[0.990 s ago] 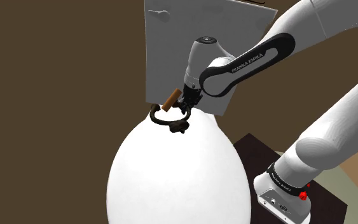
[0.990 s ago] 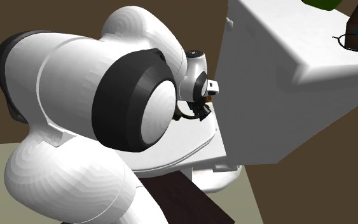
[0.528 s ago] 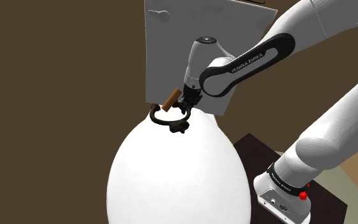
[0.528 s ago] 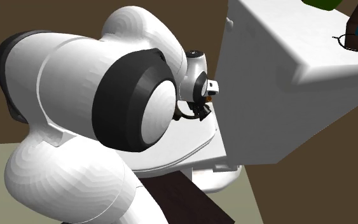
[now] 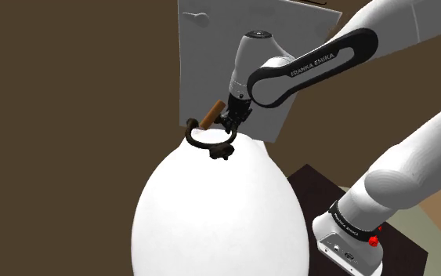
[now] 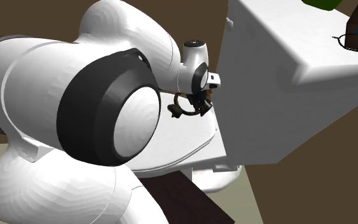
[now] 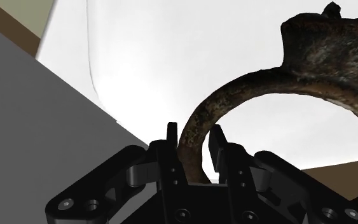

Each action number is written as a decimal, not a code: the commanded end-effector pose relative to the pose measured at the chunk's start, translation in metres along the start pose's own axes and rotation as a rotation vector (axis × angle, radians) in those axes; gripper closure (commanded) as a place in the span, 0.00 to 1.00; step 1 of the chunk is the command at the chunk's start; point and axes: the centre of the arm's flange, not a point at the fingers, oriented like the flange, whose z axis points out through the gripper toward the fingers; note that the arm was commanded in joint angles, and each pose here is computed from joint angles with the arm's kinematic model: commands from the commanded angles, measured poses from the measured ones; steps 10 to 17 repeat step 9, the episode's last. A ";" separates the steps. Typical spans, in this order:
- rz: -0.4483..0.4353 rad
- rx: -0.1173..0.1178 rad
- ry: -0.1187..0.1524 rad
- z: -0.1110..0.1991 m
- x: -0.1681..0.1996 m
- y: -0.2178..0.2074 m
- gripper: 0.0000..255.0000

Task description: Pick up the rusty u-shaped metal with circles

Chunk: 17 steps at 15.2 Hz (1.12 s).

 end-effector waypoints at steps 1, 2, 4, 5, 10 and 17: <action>0.000 0.000 0.000 -0.011 0.002 0.001 1.00; 0.000 0.000 0.000 -0.016 0.002 0.001 1.00; 0.000 0.000 0.000 -0.026 0.004 0.002 1.00; 0.000 0.000 0.000 -0.031 0.004 0.003 1.00; 0.000 0.000 0.000 -0.043 0.005 0.004 1.00; 0.000 0.000 0.000 -0.043 0.005 0.004 1.00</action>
